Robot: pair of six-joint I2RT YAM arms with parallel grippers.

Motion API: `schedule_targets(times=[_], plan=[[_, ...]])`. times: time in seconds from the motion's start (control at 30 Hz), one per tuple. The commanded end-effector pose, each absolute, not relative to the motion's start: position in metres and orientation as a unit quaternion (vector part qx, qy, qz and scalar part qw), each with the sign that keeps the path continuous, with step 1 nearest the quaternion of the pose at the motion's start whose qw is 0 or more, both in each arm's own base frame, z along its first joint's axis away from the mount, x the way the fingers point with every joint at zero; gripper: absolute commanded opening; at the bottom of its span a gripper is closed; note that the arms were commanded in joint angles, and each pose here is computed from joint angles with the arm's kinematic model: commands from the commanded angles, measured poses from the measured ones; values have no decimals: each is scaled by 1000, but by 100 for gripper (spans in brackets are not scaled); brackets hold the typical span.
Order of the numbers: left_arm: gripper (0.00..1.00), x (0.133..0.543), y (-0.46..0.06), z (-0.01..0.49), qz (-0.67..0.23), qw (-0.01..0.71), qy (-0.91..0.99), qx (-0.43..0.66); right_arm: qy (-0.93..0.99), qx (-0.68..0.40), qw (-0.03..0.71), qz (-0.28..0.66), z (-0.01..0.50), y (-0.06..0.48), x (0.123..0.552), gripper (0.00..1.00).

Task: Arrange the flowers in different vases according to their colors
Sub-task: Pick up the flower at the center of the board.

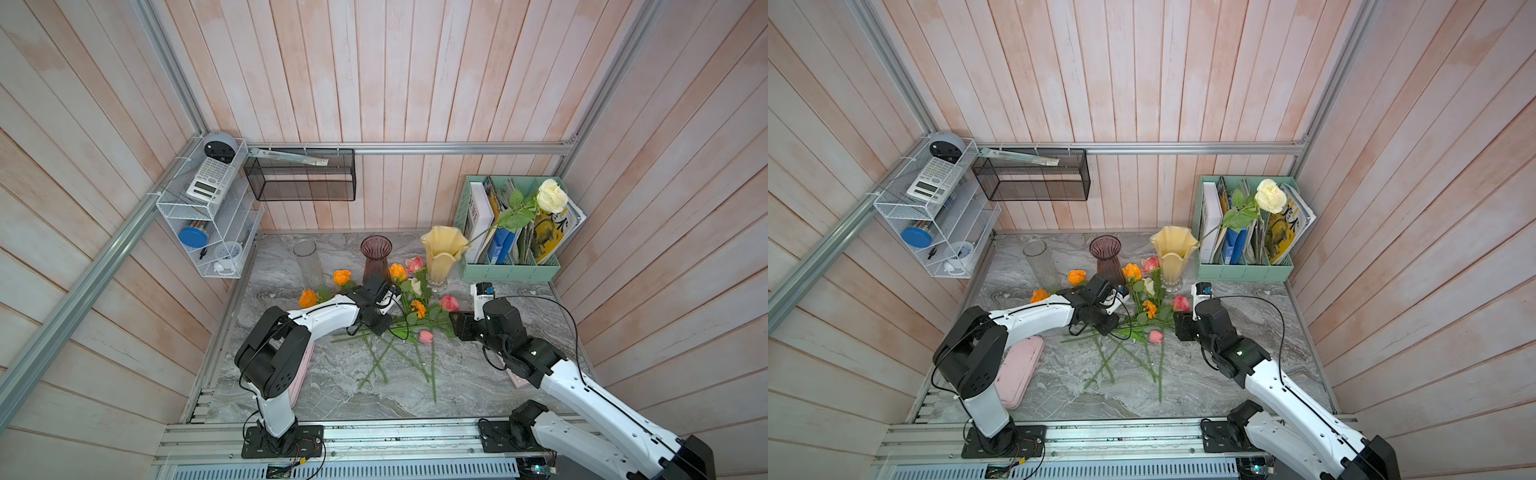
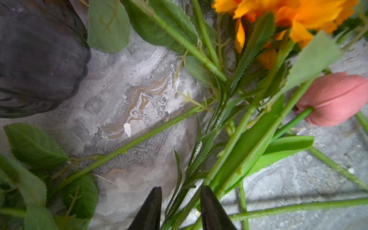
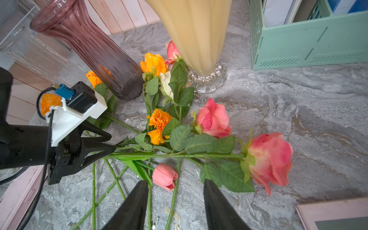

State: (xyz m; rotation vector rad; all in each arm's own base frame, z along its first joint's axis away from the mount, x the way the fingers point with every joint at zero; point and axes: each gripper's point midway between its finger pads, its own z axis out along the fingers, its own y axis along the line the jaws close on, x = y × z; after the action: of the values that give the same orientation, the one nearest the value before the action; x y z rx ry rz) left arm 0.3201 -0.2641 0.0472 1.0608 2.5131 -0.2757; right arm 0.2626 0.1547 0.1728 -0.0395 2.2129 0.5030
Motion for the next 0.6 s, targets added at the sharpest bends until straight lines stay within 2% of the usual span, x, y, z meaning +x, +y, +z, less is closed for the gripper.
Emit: schedule_targets(times=[0.0,0.57], plan=[[37,323,-266,48,-99,204,899,374,884,-17,422,200,169,152,260,51],[39,306,-263,47,-98,206,897,379,885,-19,418,204,163,150,256,52]])
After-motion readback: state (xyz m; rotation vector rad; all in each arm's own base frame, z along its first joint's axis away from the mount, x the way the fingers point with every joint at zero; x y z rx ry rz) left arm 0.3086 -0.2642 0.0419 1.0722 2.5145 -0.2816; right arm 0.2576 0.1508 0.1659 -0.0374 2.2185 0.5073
